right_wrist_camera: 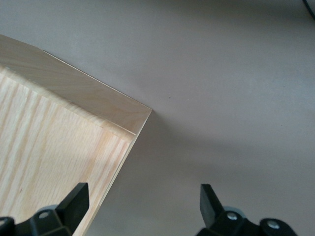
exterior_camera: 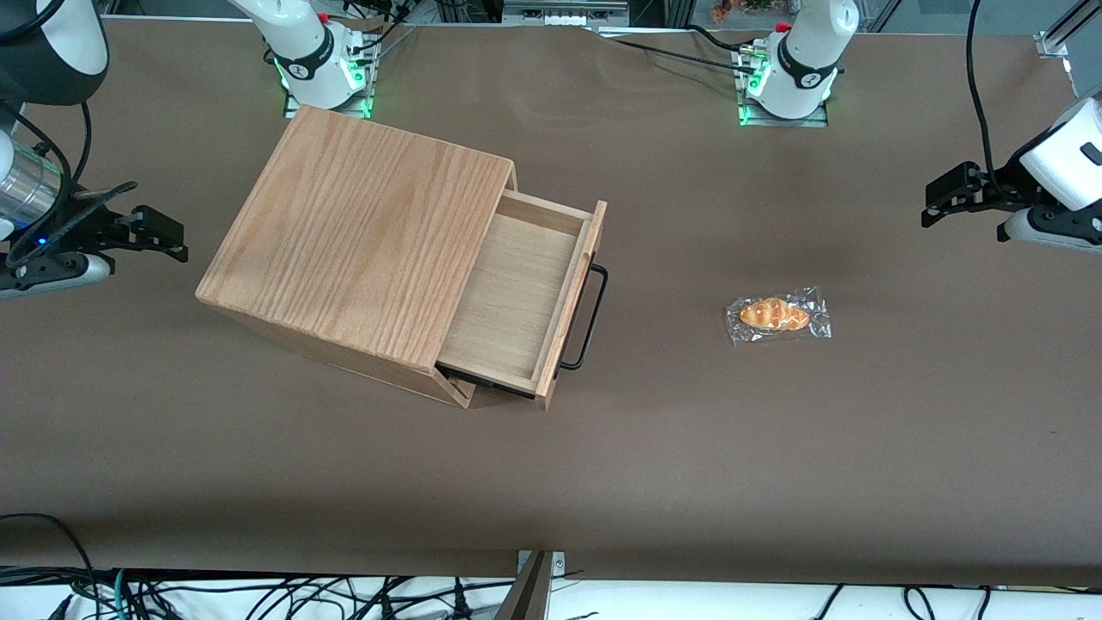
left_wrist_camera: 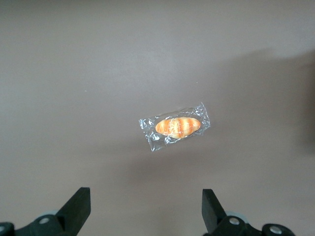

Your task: Open top drawer with left arm

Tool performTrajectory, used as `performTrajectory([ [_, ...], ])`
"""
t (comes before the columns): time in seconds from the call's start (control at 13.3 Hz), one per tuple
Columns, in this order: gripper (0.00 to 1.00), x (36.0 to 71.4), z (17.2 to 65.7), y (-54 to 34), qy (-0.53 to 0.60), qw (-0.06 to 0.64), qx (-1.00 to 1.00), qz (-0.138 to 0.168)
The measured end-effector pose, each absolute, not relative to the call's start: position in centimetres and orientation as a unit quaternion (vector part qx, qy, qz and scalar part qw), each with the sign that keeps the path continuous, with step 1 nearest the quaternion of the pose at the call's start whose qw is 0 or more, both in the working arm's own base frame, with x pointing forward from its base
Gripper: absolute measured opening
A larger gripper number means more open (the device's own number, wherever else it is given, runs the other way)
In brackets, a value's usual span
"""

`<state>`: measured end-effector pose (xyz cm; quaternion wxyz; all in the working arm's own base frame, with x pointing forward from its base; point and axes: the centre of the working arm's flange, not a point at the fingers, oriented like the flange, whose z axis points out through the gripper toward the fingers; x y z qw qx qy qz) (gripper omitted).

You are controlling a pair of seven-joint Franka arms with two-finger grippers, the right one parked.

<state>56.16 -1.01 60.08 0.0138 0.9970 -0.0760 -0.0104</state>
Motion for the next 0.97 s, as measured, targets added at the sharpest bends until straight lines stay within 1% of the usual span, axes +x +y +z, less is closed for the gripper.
performTrajectory([
  [0.45,1.00,56.34,60.37,-0.84,-0.074,0.013,0.997,0.001],
  [0.97,1.00,56.66,59.70,-0.88,-0.075,0.014,0.997,-0.004],
])
